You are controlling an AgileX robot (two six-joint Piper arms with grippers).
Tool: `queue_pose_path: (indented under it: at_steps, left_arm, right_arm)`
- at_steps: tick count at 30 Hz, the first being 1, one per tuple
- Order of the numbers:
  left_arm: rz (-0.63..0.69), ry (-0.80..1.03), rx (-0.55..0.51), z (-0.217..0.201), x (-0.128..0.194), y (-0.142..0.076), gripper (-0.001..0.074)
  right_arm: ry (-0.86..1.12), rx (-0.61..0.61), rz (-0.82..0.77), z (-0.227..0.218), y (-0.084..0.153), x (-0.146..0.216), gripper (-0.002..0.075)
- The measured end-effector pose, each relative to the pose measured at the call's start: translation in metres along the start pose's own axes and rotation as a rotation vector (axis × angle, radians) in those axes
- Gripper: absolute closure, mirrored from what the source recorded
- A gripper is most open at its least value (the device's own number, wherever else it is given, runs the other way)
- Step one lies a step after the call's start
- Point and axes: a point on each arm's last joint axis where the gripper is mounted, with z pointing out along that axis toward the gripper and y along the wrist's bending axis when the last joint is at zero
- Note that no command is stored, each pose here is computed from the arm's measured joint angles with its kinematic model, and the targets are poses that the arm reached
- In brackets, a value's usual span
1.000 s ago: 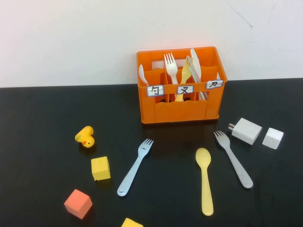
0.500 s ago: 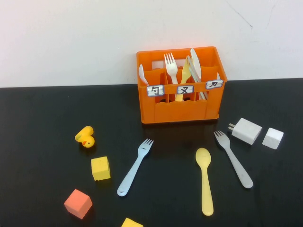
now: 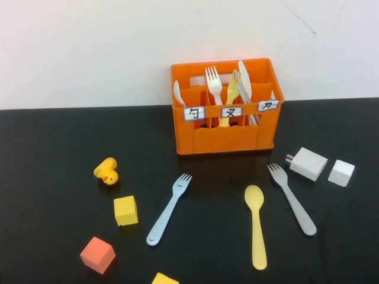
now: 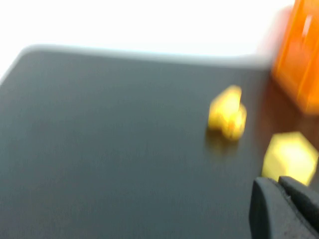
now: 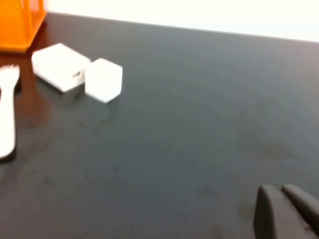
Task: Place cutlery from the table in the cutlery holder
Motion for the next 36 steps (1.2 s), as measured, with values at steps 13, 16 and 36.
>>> queue_pose_path:
  at_steps: [13, 16, 36]
  left_arm:
    - [-0.039, -0.71, 0.051, -0.022, -0.059, -0.003, 0.0736]
    - [-0.097, -0.763, 0.075, -0.026, -0.063, -0.003, 0.0736]
    - [-0.311, -0.087, 0.093, -0.018, -0.138, -0.03, 0.0736]
  right_arm:
    - [-0.64, 0.022, -0.081, -0.017, 0.001, -0.052, 0.0728]
    - [-0.744, 0.025, -0.077, -0.023, 0.001, -0.06, 0.0728]
    - [-0.605, 0.028, 0.067, -0.059, -0.014, -0.11, 0.0728]
